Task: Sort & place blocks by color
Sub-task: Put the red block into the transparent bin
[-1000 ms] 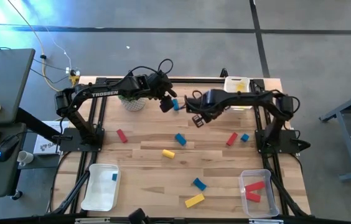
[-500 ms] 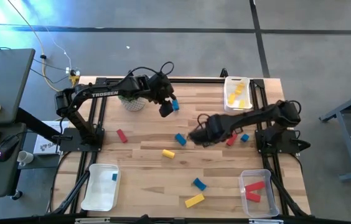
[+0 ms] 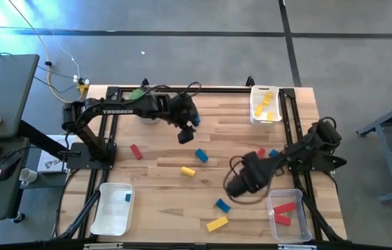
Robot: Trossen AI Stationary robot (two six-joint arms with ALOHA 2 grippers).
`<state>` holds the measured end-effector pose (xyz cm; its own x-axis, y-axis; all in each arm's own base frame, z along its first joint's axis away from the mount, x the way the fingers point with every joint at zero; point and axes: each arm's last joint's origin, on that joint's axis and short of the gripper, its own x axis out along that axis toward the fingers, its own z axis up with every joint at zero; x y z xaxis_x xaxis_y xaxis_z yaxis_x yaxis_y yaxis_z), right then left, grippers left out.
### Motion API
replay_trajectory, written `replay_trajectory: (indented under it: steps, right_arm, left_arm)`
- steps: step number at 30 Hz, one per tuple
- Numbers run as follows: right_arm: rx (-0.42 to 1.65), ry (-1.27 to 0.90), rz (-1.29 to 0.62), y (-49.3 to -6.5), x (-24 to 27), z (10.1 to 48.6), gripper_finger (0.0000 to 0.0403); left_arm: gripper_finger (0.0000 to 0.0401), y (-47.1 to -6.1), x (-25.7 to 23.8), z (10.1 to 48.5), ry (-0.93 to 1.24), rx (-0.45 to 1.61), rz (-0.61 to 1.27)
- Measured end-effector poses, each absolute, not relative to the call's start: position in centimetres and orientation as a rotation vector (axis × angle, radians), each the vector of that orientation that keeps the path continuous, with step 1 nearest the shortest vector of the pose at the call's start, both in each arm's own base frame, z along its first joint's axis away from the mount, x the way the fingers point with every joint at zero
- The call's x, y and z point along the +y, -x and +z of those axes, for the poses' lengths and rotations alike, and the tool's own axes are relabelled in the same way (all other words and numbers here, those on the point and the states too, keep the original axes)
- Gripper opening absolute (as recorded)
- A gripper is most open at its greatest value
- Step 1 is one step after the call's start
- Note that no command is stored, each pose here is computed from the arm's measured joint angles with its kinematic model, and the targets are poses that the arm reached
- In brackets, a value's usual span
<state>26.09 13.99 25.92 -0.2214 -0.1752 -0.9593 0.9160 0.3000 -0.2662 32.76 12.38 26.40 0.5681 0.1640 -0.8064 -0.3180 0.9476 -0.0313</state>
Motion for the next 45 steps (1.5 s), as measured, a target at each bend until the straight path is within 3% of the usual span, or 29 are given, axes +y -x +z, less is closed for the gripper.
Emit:
replay_trajectory:
  steps: [22, 33, 45]
  right_arm:
    - [1.455, -0.852, -1.243, -16.9, 25.0, 25.8, 0.0078]
    - [1.584, -0.884, -1.081, -15.7, 27.1, 25.6, 0.0083]
    - [1.73, -0.89, -1.069, -14.9, 27.9, 25.7, 0.0104]
  left_arm:
    - [0.0232, -33.9, 9.5, 26.2, -0.214, 0.947, 0.024]
    - [0.0232, -36.1, 7.6, 22.8, -0.441, 1.001, -0.217]
    - [0.0232, -38.3, 5.8, 18.3, -0.547, 1.061, -0.314]
